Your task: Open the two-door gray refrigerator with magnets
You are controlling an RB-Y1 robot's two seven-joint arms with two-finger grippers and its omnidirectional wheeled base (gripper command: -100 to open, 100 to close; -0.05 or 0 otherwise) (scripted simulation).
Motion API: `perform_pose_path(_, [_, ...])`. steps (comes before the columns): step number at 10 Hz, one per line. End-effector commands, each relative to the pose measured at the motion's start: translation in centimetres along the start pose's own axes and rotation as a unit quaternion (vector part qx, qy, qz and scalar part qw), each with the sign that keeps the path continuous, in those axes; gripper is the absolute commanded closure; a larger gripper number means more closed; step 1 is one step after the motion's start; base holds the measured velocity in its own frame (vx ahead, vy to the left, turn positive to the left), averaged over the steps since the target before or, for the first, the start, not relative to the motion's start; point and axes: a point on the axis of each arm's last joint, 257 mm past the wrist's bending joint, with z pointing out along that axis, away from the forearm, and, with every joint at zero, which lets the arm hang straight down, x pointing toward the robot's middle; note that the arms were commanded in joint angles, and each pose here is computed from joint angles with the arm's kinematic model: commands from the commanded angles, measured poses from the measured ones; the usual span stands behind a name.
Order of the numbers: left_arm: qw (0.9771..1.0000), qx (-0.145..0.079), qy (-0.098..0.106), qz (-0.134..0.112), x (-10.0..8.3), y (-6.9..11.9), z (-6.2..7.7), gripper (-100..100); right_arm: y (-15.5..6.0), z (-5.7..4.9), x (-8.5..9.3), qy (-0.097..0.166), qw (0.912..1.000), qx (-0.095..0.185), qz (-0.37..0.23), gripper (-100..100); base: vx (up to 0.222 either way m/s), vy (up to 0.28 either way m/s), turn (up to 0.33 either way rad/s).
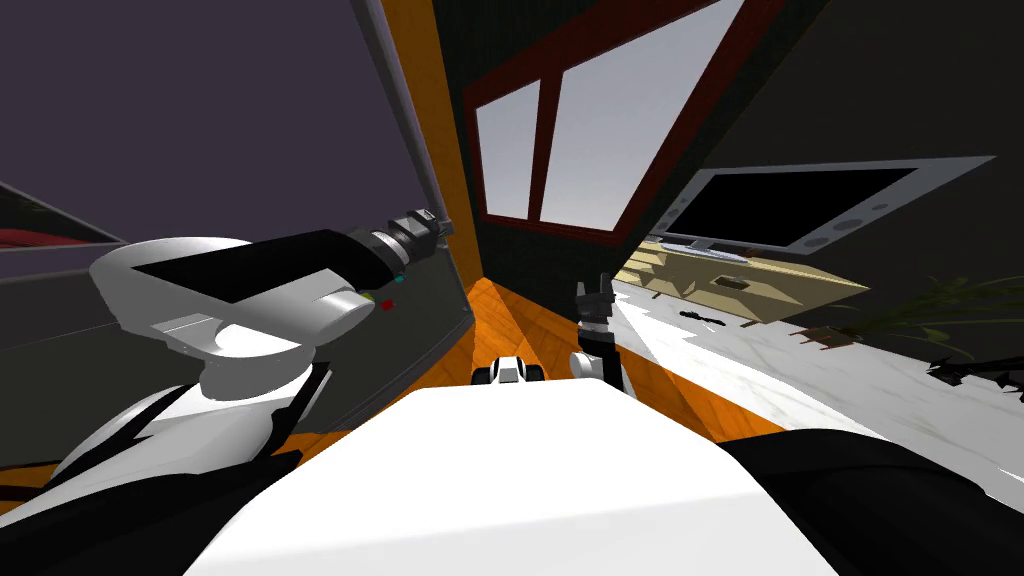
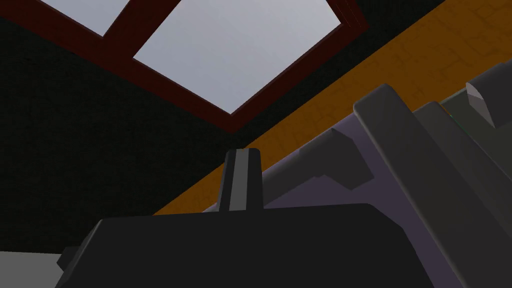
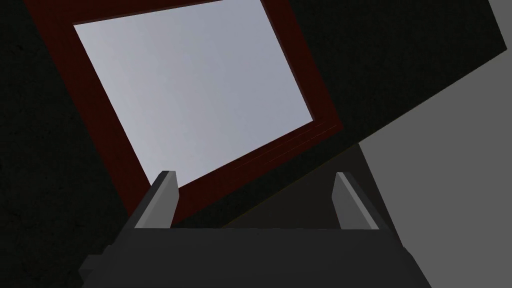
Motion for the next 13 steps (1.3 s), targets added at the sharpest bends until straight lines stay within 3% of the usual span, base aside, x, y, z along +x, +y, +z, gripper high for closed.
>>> perform_pose_path(1, [0.9996, -0.024, -0.009, -0.012, -1.2, 1.9, 1.1, -100, 0.0, 0.0, 0.0, 0.0, 1.0, 0.0, 0.0, 0, 0.009, 0.001, -0.003])
perform_pose_path(4, [0.9982, -0.049, -0.023, -0.024, -2.9, 4.1, 2.3, -100, 0.0, 0.0, 0.0, 0.0, 1.0, 0.0, 0.0, 0, 0.058, 0.005, 0.0])
perform_pose_path(6, [0.9983, -0.041, -0.04, -0.014, -4.2, 3.5, 2.3, -100, 0.0, 0.0, 0.0, 0.0, 1.0, 0.0, 0.0, 0, 0.206, -0.002, 0.0])
perform_pose_path(9, [0.9963, -0.061, -0.061, -0.009, -6.5, 4.7, 2.8, -100, 0.0, 0.0, 0.0, 0.0, 1.0, 0.0, 0.0, 0, 0.192, 0.012, 0.001])
perform_pose_path(10, [0.9953, -0.065, -0.072, 0.004, -7.6, 4.3, 2.5, -100, 0.0, 0.0, 0.0, 0.0, 1.0, 0.0, 0.0, 0, 0.199, 0.032, -0.002])
perform_pose_path(12, [0.9958, -0.062, -0.067, -0.001, -7.2, 4.4, 2.4, -100, 0.0, 0.0, 0.0, 0.0, 1.0, 0.0, 0.0, 0, 0.061, 0.011, 0.001])
perform_pose_path(13, [0.9958, -0.062, -0.067, -0.001, -7.2, 4.4, 2.4, 100, 0.0, 0.0, 0.0, 0.0, 1.0, 0.0, 0.0, 0, 0.011, 0.002, 0.0])
